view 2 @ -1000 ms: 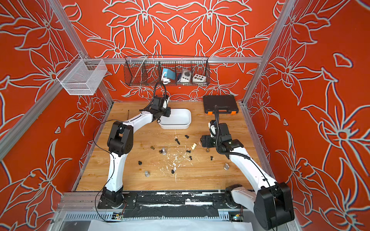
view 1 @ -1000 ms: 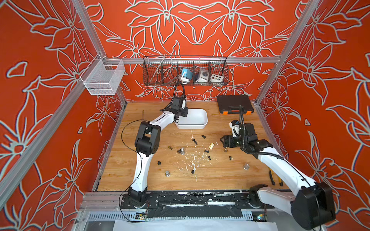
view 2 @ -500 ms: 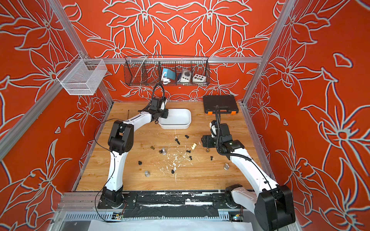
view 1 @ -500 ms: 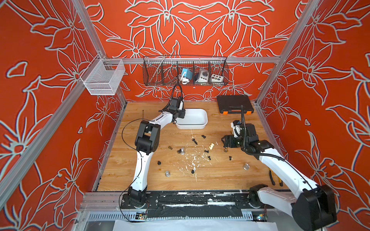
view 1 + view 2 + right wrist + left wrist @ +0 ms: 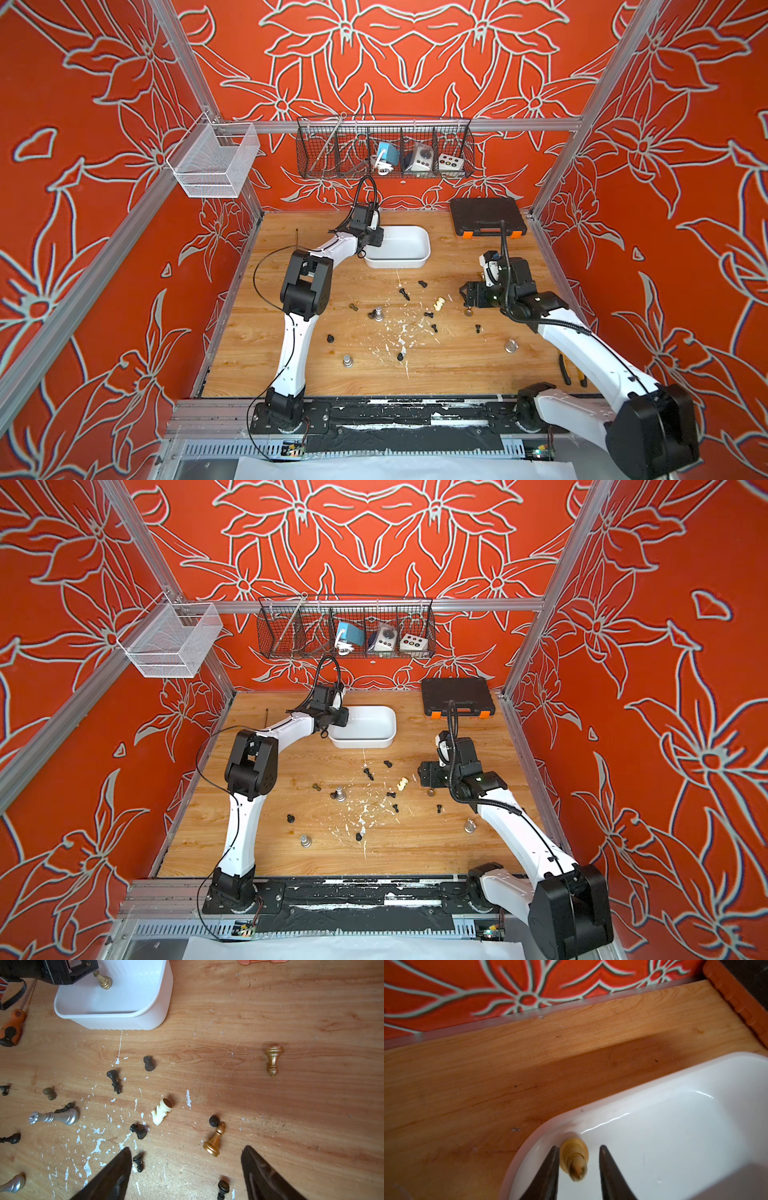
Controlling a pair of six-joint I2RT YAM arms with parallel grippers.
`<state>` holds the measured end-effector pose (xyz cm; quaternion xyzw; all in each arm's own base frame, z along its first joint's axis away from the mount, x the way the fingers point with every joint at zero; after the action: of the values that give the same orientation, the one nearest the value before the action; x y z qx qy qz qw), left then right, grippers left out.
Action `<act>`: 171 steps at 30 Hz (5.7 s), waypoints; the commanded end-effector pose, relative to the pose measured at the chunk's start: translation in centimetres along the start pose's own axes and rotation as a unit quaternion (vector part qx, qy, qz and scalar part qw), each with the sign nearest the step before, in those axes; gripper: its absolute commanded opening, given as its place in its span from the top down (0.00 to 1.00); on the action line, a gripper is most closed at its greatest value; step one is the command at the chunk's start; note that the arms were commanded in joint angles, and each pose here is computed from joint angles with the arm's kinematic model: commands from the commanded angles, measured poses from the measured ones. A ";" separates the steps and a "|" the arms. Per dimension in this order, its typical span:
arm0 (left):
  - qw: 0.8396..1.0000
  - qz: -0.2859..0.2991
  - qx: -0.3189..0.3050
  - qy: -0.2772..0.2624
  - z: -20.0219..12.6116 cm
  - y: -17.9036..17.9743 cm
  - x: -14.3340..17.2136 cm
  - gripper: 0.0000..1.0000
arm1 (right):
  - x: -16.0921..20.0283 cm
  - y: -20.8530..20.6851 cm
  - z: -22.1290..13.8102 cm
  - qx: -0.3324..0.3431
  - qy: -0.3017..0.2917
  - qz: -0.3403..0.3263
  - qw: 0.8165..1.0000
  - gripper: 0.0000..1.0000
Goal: Put the chess pieces into the storage box
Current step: Place the chess piece in the storage box, then pick up the chess piece at the center of the board.
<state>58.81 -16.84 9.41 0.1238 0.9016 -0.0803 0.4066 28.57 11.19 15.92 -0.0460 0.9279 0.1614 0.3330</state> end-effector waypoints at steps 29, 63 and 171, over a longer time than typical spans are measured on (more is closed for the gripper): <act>0.985 -0.049 0.125 -0.106 -14.5 -1.2 -3.9 0.60 | -1.8 -1.9 0.3 0.092 0.050 -0.033 0.994 0.16; 0.983 -0.083 0.150 -0.065 -21.7 -1.4 7.9 0.57 | -5.5 -12.0 11.1 0.162 0.213 -0.024 0.963 0.40; 0.981 -0.112 0.152 -0.043 -21.2 -1.5 9.5 0.57 | -15.0 0.0 11.3 -0.009 0.071 -0.045 0.996 0.77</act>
<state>36.96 -11.72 15.52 0.0767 0.8733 -0.2673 0.3999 46.01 12.47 13.92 -0.1014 0.9616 0.1219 0.2239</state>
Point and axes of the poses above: each gripper's point midway between its finger pads, its own z axis out along the fingers, its own y axis along the line the jaws close on, x = y × z, the point moved 2 cm from there along -z, back along the fingers, and after that the axes turned 2 degrees about z, right-handed, at the moved point
